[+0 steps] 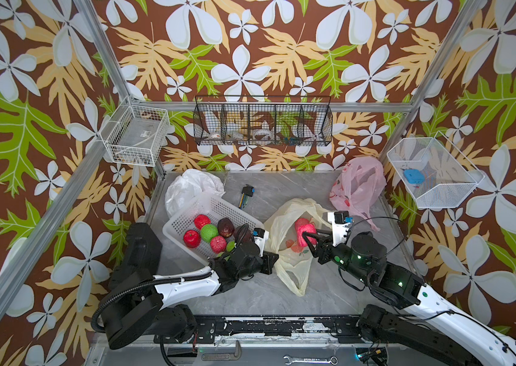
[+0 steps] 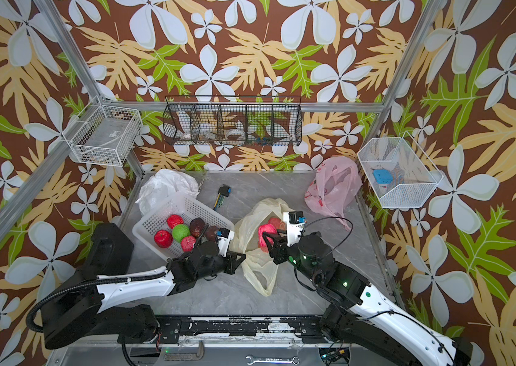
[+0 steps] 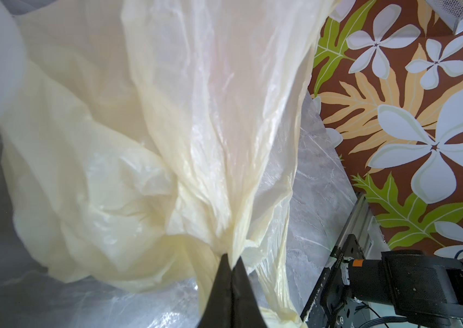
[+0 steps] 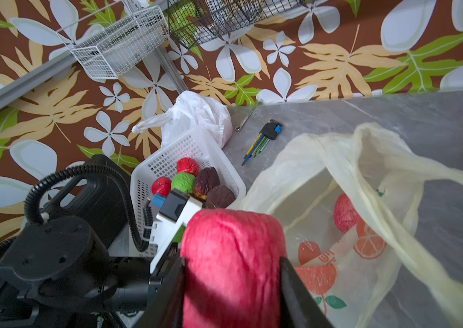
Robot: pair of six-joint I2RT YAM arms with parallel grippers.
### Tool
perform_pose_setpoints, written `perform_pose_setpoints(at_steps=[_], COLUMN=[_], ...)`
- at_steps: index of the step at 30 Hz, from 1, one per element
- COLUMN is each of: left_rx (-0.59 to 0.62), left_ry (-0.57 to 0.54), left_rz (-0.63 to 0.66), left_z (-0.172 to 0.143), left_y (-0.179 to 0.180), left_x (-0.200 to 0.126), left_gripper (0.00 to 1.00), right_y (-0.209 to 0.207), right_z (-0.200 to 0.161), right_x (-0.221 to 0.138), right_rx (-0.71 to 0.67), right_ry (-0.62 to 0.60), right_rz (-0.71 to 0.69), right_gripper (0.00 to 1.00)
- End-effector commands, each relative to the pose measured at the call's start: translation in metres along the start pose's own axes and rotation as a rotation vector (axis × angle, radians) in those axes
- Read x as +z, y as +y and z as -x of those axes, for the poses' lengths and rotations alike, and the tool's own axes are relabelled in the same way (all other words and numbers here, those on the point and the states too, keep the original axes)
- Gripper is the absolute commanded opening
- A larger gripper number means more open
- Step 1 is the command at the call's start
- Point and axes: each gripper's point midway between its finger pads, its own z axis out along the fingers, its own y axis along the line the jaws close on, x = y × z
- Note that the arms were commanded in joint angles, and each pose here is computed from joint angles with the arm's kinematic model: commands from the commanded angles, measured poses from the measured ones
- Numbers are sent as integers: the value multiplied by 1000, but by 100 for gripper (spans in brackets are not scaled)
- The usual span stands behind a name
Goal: Untie the knot of a plastic bag & take out the apple
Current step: Place the apple in the basket.
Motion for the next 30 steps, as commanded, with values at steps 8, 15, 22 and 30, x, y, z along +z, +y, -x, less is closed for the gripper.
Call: perform_pose_setpoints(at_steps=[8, 15, 22, 30], left_rx=[15, 8, -1, -19], left_ry=[-7, -15, -24, -17], left_rz=[-22, -5, 2, 17], left_z=[-29, -48, -60, -70], left_y=[-18, -19, -18, -12], left_x=[-16, -28, -38, -41], left_gripper=[0, 0, 0, 0], right_y=[24, 65, 110, 147], right_z=[38, 27, -19, -86], right_x=[64, 144, 224, 273], right_rx=[-102, -135, -112, -82], right_ry=[11, 129, 344, 579], right_rz=[-69, 45, 235, 416], right_gripper=[37, 37, 39, 40])
